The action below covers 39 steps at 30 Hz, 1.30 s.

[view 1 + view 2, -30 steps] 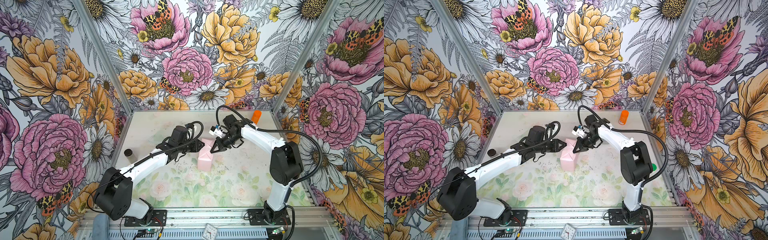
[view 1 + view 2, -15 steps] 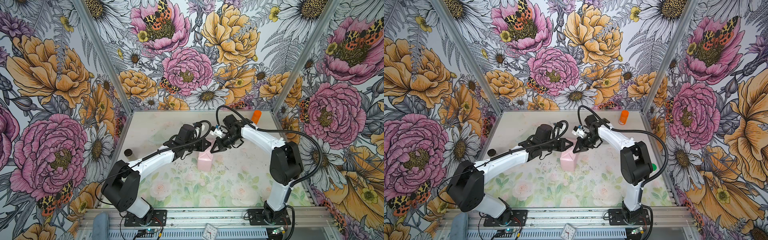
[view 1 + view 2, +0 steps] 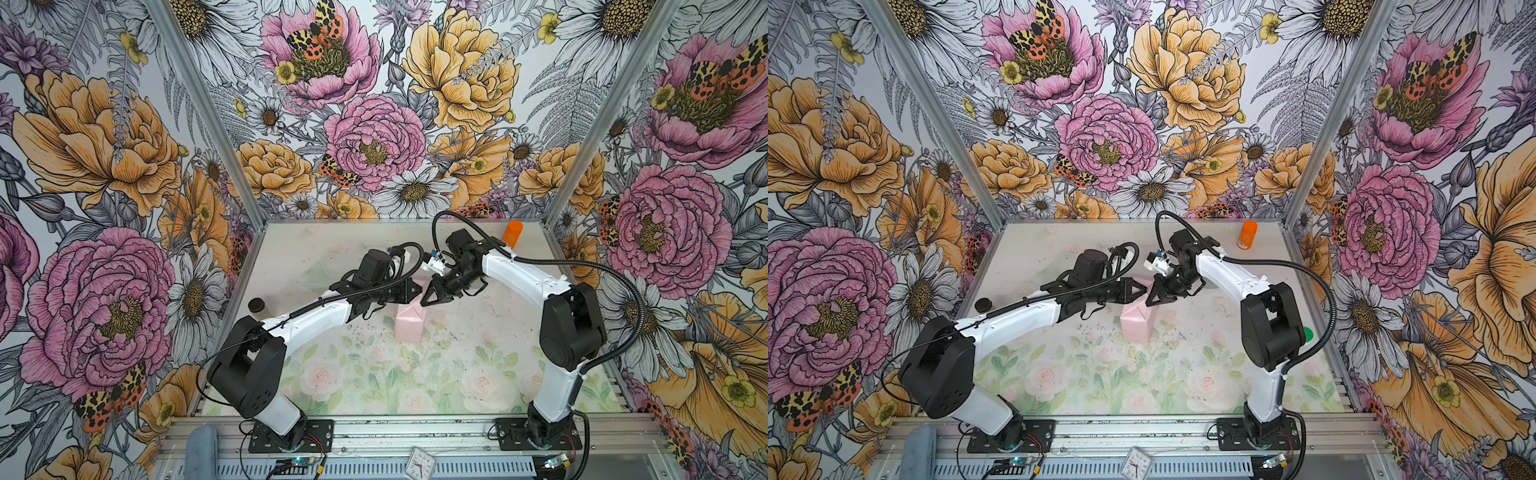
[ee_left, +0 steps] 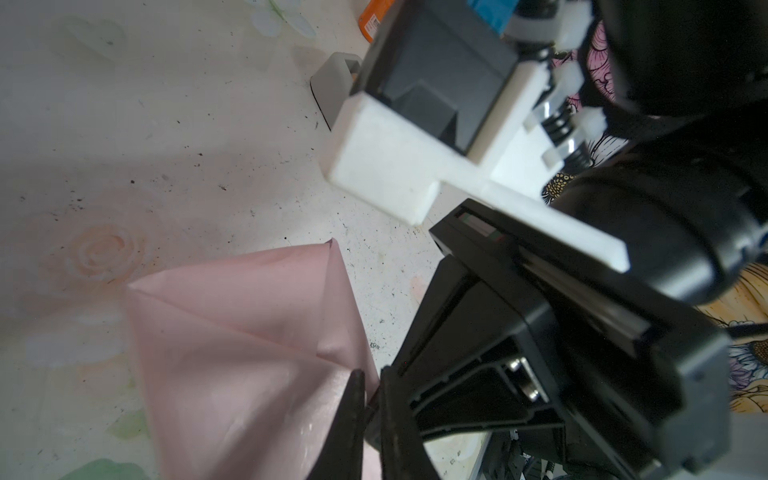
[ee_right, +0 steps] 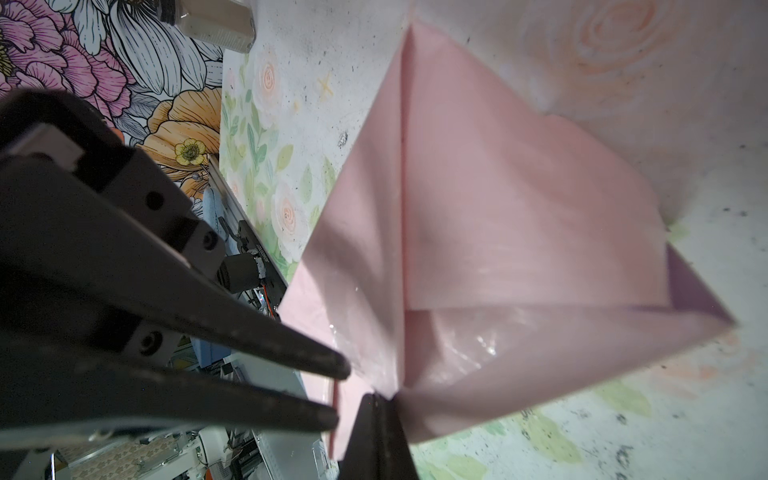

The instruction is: Wrap the gift box in paper

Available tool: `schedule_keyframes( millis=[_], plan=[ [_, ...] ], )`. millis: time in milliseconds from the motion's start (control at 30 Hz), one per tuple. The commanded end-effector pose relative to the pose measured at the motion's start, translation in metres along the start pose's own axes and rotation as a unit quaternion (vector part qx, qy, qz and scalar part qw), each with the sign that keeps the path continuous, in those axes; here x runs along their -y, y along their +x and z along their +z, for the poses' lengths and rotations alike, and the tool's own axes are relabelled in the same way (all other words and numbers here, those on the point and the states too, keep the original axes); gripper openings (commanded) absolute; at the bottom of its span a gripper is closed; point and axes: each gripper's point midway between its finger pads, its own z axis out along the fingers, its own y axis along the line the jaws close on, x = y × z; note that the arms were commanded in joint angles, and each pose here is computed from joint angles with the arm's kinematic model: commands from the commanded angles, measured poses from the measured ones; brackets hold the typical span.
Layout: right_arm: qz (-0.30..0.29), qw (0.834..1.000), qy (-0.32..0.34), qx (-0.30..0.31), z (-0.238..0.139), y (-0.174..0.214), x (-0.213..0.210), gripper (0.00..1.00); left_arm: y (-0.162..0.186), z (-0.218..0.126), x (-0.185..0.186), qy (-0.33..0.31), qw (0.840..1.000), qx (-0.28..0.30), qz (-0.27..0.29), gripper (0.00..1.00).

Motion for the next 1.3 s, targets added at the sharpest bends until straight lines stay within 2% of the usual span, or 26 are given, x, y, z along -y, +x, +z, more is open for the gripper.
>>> schedule_keyframes(
  millis=[0, 500, 667, 933, 1267],
  plan=[
    [0.008, 0.999, 0.032, -0.003, 0.001, 0.001, 0.015, 0.0, 0.001, 0.006, -0.011, -0.011, 1.0, 0.005, 0.004, 0.12],
    [0.003, 1.0, 0.024, 0.005, -0.005, 0.003, 0.005, 0.0, 0.023, 0.019, -0.051, -0.058, 0.998, -0.016, -0.019, 0.12],
    [-0.005, 1.0, 0.003, 0.011, -0.009, 0.004, -0.007, 0.0, 0.027, 0.021, -0.054, -0.06, 0.998, -0.021, -0.022, 0.11],
    [-0.017, 1.0, -0.014, 0.02, -0.017, 0.007, -0.02, 0.06, 0.026, 0.02, -0.052, -0.058, 0.998, -0.021, -0.021, 0.12],
    [-0.001, 1.0, 0.007, 0.019, -0.016, 0.008, -0.008, 0.06, 0.026, 0.018, -0.052, -0.057, 0.998, -0.02, -0.021, 0.12]
  ],
)
